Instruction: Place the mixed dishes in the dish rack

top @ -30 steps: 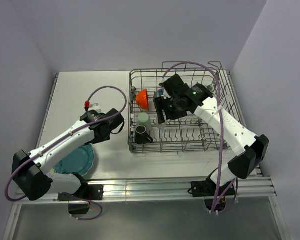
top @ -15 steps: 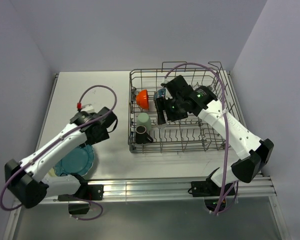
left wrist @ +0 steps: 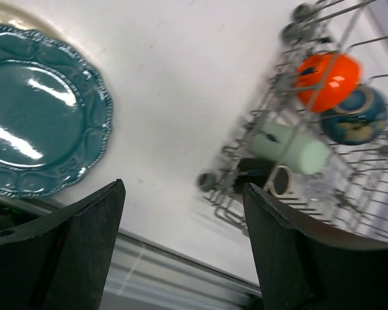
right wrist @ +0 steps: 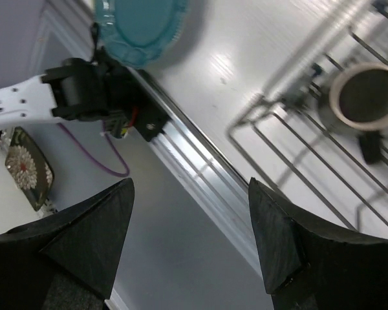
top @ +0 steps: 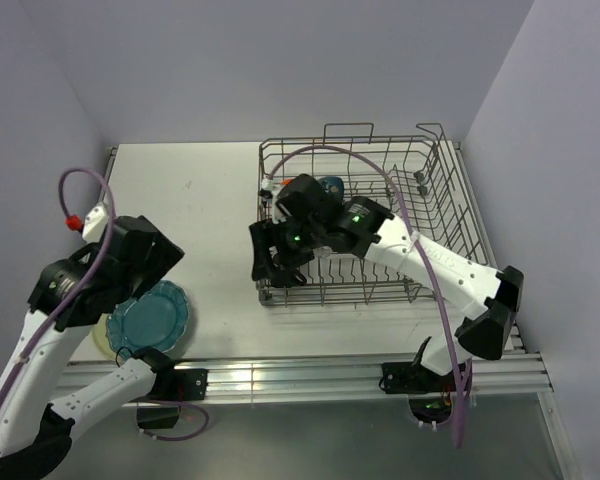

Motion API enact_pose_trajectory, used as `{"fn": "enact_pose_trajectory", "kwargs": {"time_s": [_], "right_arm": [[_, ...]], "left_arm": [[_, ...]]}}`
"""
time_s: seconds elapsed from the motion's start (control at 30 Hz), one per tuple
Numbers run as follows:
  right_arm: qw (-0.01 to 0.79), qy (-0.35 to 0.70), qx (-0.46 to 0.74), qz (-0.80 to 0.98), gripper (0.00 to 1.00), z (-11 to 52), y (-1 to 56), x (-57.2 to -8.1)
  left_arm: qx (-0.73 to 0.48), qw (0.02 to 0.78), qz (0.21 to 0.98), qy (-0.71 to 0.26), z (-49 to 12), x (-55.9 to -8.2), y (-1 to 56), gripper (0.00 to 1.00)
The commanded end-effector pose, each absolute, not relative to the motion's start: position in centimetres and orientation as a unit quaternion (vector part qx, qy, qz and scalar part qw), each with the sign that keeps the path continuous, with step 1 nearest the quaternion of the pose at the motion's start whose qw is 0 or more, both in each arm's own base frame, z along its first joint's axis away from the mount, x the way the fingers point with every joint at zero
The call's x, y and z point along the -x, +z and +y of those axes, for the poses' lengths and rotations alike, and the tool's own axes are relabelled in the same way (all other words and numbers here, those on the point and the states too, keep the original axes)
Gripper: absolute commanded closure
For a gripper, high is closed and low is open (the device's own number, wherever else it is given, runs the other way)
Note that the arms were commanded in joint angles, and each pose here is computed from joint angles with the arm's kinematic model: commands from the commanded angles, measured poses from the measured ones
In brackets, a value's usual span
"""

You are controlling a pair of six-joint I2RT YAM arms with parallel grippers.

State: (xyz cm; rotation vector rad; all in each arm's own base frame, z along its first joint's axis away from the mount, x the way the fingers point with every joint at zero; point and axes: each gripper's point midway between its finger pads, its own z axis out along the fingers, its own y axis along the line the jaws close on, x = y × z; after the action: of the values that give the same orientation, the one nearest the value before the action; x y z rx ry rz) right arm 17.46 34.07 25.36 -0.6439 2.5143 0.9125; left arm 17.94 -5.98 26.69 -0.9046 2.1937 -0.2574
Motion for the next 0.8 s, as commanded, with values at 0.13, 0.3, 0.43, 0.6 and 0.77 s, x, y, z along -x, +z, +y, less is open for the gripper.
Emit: {"fn": "enact_pose_trajectory", "kwargs": {"time_s": [0.13, 0.3, 0.43, 0.6, 0.77], "right_arm": [[0.205, 0.39, 0.265, 0.858, 0.21, 41.6, 26.9, -16.8], [0.11, 0.465, 0.277, 0.834, 0.21, 45.7, 23.6, -13.7], [0.058, 0.482, 0.279, 0.828, 0.22, 48.2, 20.6, -13.0], [0.034, 0.498, 0.274, 0.822, 0.23, 50.9, 19.6, -13.5], [0.012, 0.501, 0.272, 0.821, 0.23, 54.0, 18.4, -14.6]], "left_arm": [[0.382, 0.405, 0.813, -0.172, -5.6, -17.0, 31.7, 0.21], [0.404, 0.45, 0.764, -0.224, -3.9, -15.6, 35.6, 0.22], [0.398, 0.502, 0.706, -0.303, -3.4, -14.7, 39.6, 0.23], [0.401, 0.505, 0.679, -0.351, -3.2, -13.3, 40.4, 0.24], [0.402, 0.496, 0.685, -0.352, -3.0, -12.6, 39.9, 0.25]]}}
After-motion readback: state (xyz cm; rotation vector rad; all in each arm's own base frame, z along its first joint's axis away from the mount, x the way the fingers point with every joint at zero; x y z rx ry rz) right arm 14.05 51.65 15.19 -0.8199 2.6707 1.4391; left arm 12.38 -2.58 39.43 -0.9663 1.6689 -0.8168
